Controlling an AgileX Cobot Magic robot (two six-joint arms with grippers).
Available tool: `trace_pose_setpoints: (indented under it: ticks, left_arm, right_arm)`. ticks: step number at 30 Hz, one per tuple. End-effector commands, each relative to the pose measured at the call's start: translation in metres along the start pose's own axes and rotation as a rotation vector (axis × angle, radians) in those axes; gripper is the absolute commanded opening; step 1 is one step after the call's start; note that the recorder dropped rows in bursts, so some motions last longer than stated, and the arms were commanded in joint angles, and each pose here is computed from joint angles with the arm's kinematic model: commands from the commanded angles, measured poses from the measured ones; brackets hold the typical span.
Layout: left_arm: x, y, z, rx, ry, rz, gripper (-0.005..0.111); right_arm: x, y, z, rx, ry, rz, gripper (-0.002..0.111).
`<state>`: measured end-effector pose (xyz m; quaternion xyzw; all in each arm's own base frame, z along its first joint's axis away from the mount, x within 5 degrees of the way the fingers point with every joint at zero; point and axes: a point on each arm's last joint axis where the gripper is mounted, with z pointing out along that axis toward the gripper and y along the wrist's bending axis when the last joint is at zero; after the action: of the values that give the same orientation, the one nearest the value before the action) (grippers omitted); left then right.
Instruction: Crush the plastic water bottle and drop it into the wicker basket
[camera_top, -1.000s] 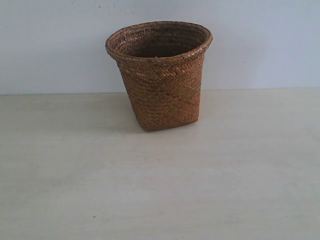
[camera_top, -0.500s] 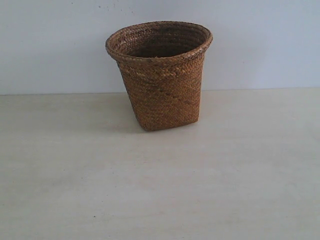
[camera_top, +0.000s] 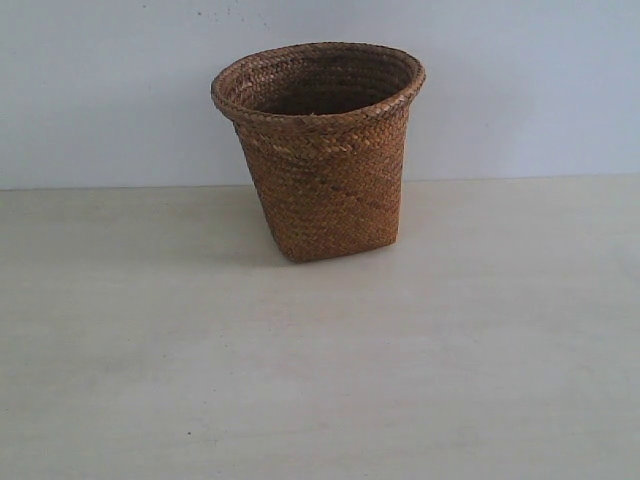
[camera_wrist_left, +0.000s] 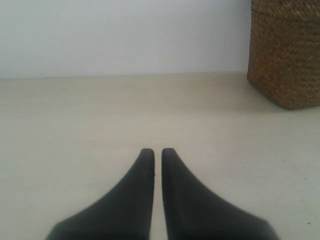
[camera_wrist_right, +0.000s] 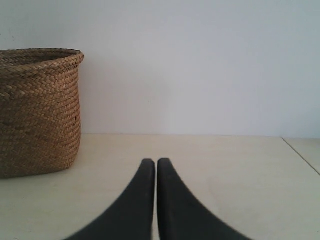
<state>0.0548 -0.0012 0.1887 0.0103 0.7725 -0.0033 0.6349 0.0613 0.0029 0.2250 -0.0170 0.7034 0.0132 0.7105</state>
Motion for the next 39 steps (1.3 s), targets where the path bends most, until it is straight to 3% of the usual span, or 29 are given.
trace_pose_setpoints:
  ticks: [1, 26, 39]
  left_arm:
    - [0.001, 0.0, 0.0, -0.002, -0.002, -0.017, 0.004]
    - [0.001, 0.0, 0.0, -0.002, 0.0, -0.017, 0.004]
    - [0.001, 0.0, 0.0, -0.002, -0.002, -0.017, 0.004]
  right_arm:
    - [0.001, 0.0, 0.0, 0.006, 0.0, 0.061, 0.0]
    - [0.041, 0.001, -0.008, 0.002, 0.251, 0.045, 0.0]
    - [0.041, 0.001, -0.008, 0.002, 0.247, 0.045, 0.0]
